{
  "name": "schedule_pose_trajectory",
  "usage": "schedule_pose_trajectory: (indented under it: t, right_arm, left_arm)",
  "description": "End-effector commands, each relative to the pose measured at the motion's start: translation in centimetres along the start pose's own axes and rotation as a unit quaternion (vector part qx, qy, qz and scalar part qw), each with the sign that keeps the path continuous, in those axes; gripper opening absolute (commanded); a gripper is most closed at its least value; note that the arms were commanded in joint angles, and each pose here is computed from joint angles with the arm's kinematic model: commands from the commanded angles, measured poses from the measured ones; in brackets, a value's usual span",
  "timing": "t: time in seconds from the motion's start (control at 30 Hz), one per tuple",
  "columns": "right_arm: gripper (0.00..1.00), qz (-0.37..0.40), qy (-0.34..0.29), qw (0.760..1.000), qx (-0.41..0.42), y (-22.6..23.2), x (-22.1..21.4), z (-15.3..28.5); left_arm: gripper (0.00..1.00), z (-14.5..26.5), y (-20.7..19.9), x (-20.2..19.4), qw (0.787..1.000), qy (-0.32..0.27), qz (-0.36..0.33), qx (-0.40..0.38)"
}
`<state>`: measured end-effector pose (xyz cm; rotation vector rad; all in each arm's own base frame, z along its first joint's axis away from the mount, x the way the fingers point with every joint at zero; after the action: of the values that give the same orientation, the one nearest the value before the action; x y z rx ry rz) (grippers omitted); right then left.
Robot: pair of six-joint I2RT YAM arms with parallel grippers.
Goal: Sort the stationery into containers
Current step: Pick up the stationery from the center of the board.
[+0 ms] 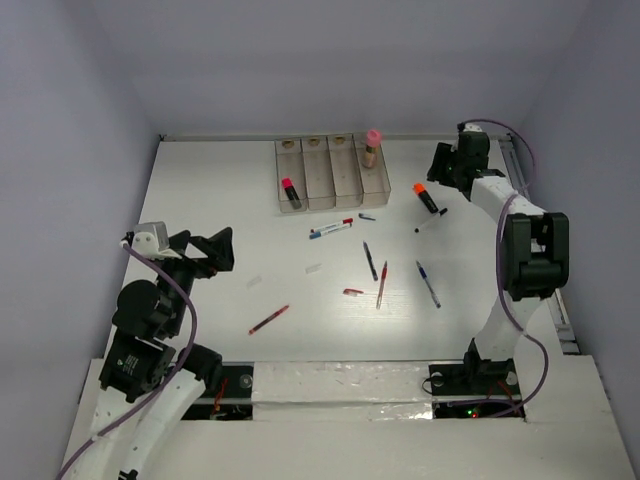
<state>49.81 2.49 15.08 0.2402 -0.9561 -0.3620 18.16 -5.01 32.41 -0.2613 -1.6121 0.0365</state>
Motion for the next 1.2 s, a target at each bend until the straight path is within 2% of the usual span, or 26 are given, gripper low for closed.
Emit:
schedule_pose_trajectory:
  t: [0.0,0.07,0.17,0.4,0.6,0.7,0.8,0.93,1.03,1.1,1.17]
  right_arm:
    - [0.62,0.088,0.044,0.995,0.031,1.7,-1.3,-1.0]
    - [0.64,0.116,0.097,0.988,0.031,0.9,-3.7,-2.6]
    - [0.65,0.140,0.123,0.982,0.027,0.3,-4.4,-3.9]
    - [0.66,0.180,0.120,0.975,-0.043,-2.3,-4.5,-4.5]
    - [0.64,0.202,0.162,0.965,-0.049,-3.4,-6.4,-5.4]
    - [0.59,0.196,0.171,0.965,-0.043,-3.5,-7.2,-6.0]
    - [0.47,0.179,0.169,0.969,-0.016,-2.4,-7.1,-6.6]
    - [0.09,0.146,0.128,0.981,-0.016,-1.2,-5.0,-7.5]
    - [0.00,0.111,0.062,0.992,-0.014,0.1,-1.9,-7.0]
    - [0.00,0.089,0.006,0.996,0.006,1.8,1.3,-5.0]
    - [0.01,0.066,-0.014,0.997,0.043,4.0,2.0,-3.3]
  left_arm:
    - [0.99,0.3,-0.4,0.4,1.000,-0.010,0.005,-0.013]
    - [0.99,0.6,-0.6,0.5,1.000,-0.013,0.007,-0.020]
    - [0.99,0.8,-0.8,0.5,1.000,-0.014,0.009,-0.026]
    - [0.99,0.9,-1.1,0.6,0.999,-0.016,0.012,-0.033]
    - [0.99,0.8,-1.3,0.6,0.999,-0.014,0.011,-0.037]
    - [0.99,0.7,-1.3,0.5,0.999,-0.011,0.010,-0.037]
    - [0.99,0.6,-1.4,0.4,0.999,-0.008,0.009,-0.037]
    - [0.99,0.4,-1.4,0.2,0.999,-0.004,0.007,-0.035]
    - [0.99,0.2,-1.4,0.1,0.999,-0.002,0.006,-0.034]
    - [0.99,0.2,-1.4,0.0,0.999,0.000,0.005,-0.033]
    - [0.99,0.2,-1.4,0.1,0.999,-0.001,0.005,-0.033]
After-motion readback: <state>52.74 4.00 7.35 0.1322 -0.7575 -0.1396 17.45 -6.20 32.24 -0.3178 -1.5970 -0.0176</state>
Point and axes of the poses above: each gripper's point midway between its finger pads, its own z axis back along the fingers, its own y axis along the line the jaws close on, x = y × z, the point moved 3 cm from there along z, back along the fingers, and after that the axes turned 9 degrees about -z, right-handed, at the moved point
